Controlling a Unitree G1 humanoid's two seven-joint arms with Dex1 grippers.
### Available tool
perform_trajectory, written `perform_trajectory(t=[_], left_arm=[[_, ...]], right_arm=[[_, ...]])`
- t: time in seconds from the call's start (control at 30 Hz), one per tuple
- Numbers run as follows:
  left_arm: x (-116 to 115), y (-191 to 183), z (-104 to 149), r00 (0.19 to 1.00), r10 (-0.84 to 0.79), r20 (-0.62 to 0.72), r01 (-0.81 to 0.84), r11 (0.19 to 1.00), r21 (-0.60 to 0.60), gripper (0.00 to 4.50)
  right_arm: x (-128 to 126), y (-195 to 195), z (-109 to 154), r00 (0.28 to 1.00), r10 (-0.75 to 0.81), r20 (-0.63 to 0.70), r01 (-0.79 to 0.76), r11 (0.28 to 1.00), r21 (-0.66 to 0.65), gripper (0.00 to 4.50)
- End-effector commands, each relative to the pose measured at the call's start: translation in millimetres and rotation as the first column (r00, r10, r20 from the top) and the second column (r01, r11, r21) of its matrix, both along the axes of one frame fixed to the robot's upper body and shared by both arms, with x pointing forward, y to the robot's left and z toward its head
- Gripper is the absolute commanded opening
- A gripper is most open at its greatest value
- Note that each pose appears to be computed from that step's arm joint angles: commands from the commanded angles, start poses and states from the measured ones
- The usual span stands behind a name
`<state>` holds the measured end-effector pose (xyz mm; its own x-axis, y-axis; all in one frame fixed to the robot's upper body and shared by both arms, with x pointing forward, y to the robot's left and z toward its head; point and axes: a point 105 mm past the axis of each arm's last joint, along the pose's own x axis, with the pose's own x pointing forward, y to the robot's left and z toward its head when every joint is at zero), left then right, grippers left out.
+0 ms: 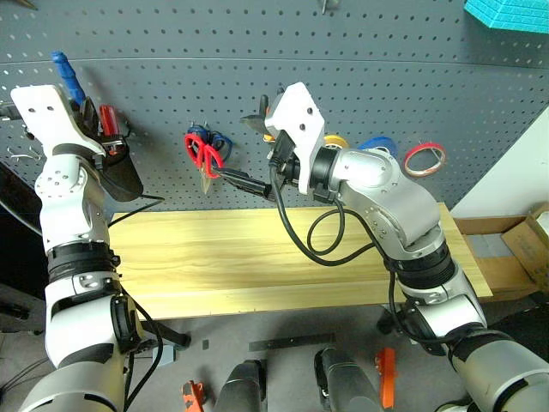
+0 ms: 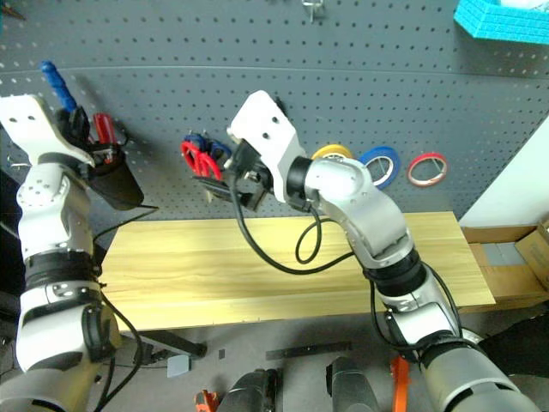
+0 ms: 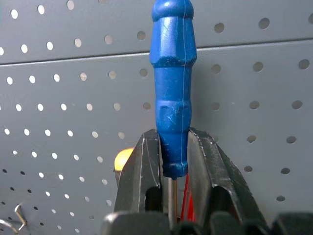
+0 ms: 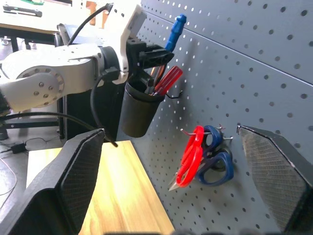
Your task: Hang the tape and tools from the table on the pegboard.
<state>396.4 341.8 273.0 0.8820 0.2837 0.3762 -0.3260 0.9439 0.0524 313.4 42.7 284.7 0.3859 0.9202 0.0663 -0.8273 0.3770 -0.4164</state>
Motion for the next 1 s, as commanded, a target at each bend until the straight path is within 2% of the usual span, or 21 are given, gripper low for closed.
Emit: perform_trajectory(t=[0.03, 0.27, 0.4, 0.5, 0.67, 0.87, 1.0], left_arm=[[-15, -3, 24, 0.995, 0.011, 0.103, -0.013, 1.000, 0.019, 2.00], [-31, -17, 39, 0.985, 0.006, 0.175, -0.014, 0.999, 0.047, 4.45], [-37, -51, 46, 0.986, -0.069, 0.154, 0.056, 0.995, 0.082, 4.49], [-36, -70, 40, 0.992, -0.089, 0.084, 0.079, 0.990, 0.118, 4.49], [-46, -113, -14, 0.949, -0.298, -0.107, 0.312, 0.938, 0.152, 4.49], [-57, -101, -90, 0.923, -0.249, -0.293, 0.289, 0.952, 0.103, 4.49], [-61, -88, -125, 0.909, -0.223, -0.352, 0.264, 0.962, 0.075, 4.49]], right_arm=[[-8, -3, 14, 0.999, 0.014, 0.046, -0.015, 0.999, 0.033, 4.50], [-5, -7, 16, 0.999, 0.002, 0.047, -0.004, 0.999, 0.040, 4.50], [-1, -23, 19, 1.000, -0.026, 0.007, 0.025, 0.996, 0.089, 4.50], [-3, -36, 17, 0.999, -0.032, -0.029, 0.036, 0.992, 0.123, 4.50], [2, -66, -33, 0.977, -0.148, -0.152, 0.163, 0.982, 0.094, 4.50], [10, -103, -99, 0.908, -0.346, -0.237, 0.376, 0.922, 0.096, 4.50], [18, -135, -151, 0.812, -0.490, -0.319, 0.532, 0.845, 0.058, 4.50]])
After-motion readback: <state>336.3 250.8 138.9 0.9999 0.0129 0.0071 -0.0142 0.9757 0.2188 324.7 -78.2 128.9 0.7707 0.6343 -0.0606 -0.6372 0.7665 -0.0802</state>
